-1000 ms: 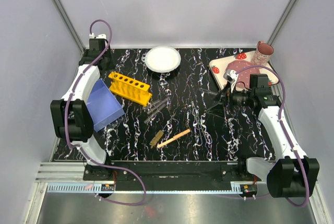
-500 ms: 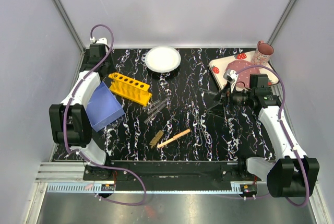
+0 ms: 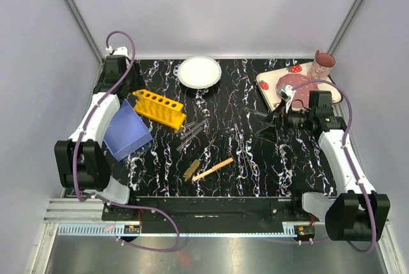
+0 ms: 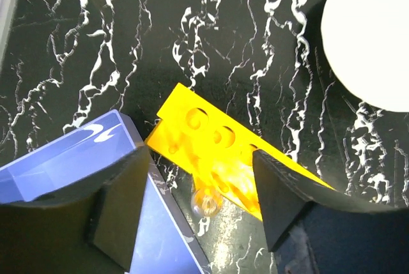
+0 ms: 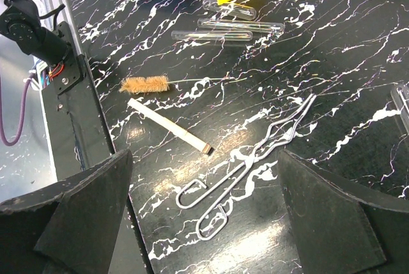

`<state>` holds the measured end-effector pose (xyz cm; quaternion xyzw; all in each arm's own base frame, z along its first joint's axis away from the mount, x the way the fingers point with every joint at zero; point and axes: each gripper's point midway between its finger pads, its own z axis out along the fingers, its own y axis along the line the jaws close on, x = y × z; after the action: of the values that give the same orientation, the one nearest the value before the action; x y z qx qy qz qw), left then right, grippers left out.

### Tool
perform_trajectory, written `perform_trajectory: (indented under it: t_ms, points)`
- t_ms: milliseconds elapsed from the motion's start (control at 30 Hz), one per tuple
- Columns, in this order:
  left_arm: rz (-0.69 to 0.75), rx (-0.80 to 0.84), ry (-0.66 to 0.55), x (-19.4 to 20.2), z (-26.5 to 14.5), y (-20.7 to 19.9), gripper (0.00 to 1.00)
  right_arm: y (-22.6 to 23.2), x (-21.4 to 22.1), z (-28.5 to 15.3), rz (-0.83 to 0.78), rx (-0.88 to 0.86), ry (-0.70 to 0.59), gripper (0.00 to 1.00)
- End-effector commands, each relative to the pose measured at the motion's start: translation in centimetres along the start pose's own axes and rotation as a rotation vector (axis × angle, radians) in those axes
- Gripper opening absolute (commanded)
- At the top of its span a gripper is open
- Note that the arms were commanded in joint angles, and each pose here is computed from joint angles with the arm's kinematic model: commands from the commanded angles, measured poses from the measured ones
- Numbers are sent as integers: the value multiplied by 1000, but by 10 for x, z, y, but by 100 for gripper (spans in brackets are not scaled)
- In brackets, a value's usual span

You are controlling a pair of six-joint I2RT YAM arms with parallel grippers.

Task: Organize the chemistry lab equipment

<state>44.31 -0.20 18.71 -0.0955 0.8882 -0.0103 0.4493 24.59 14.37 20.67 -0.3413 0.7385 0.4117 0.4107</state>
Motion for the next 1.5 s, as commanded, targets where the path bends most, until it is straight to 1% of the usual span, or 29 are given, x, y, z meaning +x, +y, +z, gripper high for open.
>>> perform_trajectory:
  t_ms: [0,67,100,167,200,233,300,333,367,400,433,467,500,533,567,633,667,700,733,800,833,867,900,1033,1100,1133,1167,1233,1467]
  points:
    - [-36,21,-161,-49,-45,-5,74,2,-3,-2,-32,-14,-15,100]
    - [-39,21,-183,-57,-60,-4,83,2,-3,-3,-42,-10,-13,100]
    - [-44,17,-191,-59,-65,-3,91,2,-2,-3,-47,-8,-12,100]
    - [-49,11,-219,-63,-83,0,98,0,0,-4,-56,2,-7,100]
    - [-46,10,-225,-62,-89,1,99,1,1,-4,-58,3,-5,100]
    - [-45,8,-223,-57,-92,3,99,1,0,-5,-63,7,-3,100]
    - [-55,11,-246,-55,-112,8,99,-1,2,-6,-70,19,16,100]
    - [-55,14,-235,-45,-115,9,99,-2,-4,-8,-86,29,20,100]
    - [-58,22,-256,-44,-129,11,99,-5,2,-9,-84,39,54,100]
    - [-68,40,-252,-37,-134,9,99,-7,2,-11,-87,47,74,100]
    - [-78,38,-227,-22,-132,15,99,-10,-7,-14,-117,64,85,100]
    - [-84,60,-241,-18,-144,14,99,-18,1,-17,-98,92,142,100]
    - [-95,87,-230,-11,-147,11,99,-25,0,-19,-98,114,167,100]
    - [-96,125,-198,6,-146,6,99,-32,-10,-23,-120,147,180,100]
    - [-99,160,-205,11,-155,1,99,-45,-1,-25,-78,185,245,100]
    - [-117,254,-157,35,-157,-14,99,-59,-9,-30,-75,230,283,100]
    - [-126,293,-161,39,-165,-19,99,-69,2,-30,-28,245,340,100]
    - [-141,361,-135,48,-168,-30,99,-76,2,-31,-18,256,357,100]
    - [-148,386,-103,61,-167,-34,99,-82,-4,-30,-20,271,368,99]
    - [-173,461,-67,74,-173,-45,99,-100,7,-29,20,310,441,99]
    - [-179,481,-43,84,-172,-48,99,-107,3,-27,9,327,456,98]
    - [-190,501,-20,90,-173,-51,99,-121,12,-28,31,357,504,98]
    - [-189,543,1,95,-176,-57,99,-121,8,-19,1,349,525,98]
    - [-188,578,48,117,-176,-60,99,-145,24,-1,-37,383,661,95]
    - [-178,580,55,123,-175,-60,99,-155,39,15,-40,371,728,91]
    - [-173,577,61,129,-173,-58,99,-165,38,17,-48,412,751,89]
    - [-172,569,66,133,-171,-57,99,-172,48,27,-50,404,785,88]
    - [-181,558,67,137,-169,-55,99,-185,49,33,-69,428,809,83]
    - [-174,576,33,132,-170,-57,99,-215,73,56,-93,398,883,68]
